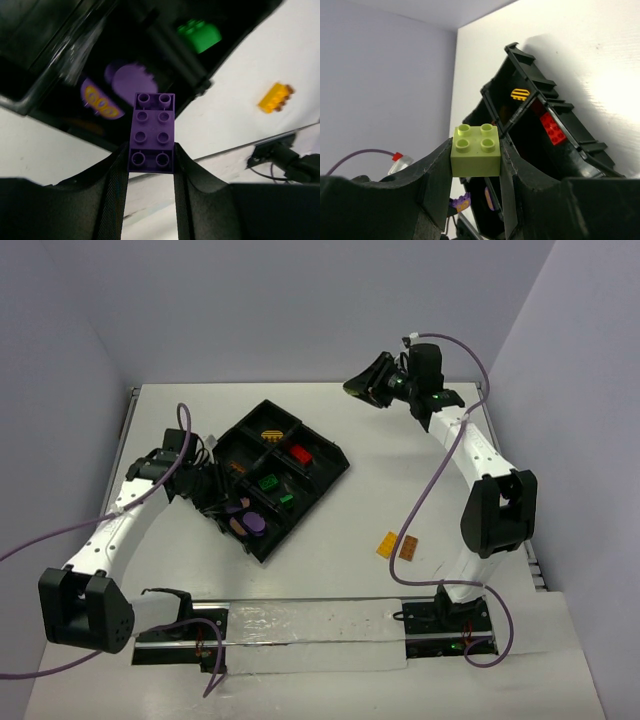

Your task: Sort the legos into containers by color

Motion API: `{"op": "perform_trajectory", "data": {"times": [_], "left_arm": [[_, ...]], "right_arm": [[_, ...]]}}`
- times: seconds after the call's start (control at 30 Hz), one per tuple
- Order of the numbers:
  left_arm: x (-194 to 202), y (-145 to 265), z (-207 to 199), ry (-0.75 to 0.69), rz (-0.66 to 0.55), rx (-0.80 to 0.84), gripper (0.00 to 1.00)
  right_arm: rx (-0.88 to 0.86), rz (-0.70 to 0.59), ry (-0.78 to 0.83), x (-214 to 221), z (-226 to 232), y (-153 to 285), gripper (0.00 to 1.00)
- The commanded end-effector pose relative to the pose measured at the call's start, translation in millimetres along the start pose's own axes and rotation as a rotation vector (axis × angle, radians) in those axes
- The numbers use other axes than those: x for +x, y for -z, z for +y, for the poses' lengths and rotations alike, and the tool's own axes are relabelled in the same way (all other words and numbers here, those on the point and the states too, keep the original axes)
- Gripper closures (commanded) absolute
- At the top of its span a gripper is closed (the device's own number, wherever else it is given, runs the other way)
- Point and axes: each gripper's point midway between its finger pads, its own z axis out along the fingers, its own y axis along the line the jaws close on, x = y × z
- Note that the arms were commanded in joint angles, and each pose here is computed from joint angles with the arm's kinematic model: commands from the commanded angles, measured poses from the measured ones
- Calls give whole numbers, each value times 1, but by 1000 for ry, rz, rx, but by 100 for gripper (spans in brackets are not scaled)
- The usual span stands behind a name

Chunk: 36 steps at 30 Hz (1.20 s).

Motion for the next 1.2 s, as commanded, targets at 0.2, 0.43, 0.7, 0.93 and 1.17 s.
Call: {"op": "perform_trajectory", "data": {"times": [0.2,0.43,0.7,0.93,1.17], "left_arm": [[16,-23,39,51,46,-224,100],[6,-23,29,-1,44,-245,36],[-71,21,-22,-116,-121,-187,5],[-143,52,-88,19,-288,174,11],[-170,55,-109,81,-347,346,13]], "right_arm": [[22,33,239,10,34,0,100],[-9,100,303,33,47,-10,100],[-106,202,336,50,60,-13,100],[-226,319,394,76,77,-11,100],[-325,447,443,113,99,-16,100]]}}
